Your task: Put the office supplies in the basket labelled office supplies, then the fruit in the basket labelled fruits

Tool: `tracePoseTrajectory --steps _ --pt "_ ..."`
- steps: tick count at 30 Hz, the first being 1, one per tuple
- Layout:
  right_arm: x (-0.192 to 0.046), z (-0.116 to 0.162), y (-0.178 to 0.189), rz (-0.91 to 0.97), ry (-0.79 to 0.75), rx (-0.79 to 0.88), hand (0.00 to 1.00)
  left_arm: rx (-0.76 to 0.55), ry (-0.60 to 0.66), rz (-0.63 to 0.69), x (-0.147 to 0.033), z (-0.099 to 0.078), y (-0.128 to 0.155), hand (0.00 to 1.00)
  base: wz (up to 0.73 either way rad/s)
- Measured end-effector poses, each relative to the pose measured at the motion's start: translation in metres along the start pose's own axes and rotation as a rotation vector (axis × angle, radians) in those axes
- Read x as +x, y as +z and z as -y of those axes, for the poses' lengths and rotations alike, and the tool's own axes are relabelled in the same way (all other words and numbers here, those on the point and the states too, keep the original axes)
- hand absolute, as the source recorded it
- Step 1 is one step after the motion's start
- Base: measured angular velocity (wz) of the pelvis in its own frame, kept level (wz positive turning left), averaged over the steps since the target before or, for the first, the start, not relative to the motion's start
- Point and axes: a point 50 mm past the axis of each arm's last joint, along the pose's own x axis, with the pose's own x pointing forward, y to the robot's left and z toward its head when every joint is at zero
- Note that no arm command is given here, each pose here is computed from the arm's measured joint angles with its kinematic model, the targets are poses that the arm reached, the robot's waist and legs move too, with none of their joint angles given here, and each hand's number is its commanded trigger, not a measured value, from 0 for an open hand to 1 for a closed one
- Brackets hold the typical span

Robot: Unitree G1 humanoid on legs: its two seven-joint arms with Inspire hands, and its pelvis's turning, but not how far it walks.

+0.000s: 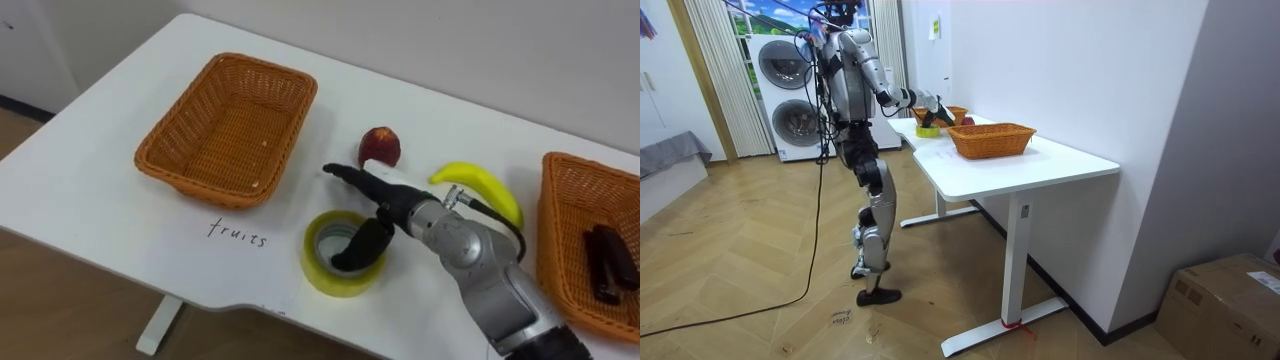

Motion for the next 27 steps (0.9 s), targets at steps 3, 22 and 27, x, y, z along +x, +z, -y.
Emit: tracePoseTrajectory --steps 3,22,27 --pt "0.0011 0.0061 0.0037 -0.003 -0.028 -0.045 1.00 0.002 -0.011 0.003 0.0003 -0.0007 0.0010 0.00 0.00" --pt "0.0031 0.0064 0.0068 -0.006 -0.004 -0.076 1.00 0.005 0.002 0.010 0.0013 -0.0068 0.0032 0.00 0.00" --pt "0.0029 0.0056 0.0070 -0.006 0.016 -0.076 1.00 0.008 0.008 0.012 0.0015 -0.0095 0.0031 0.00 0.00"
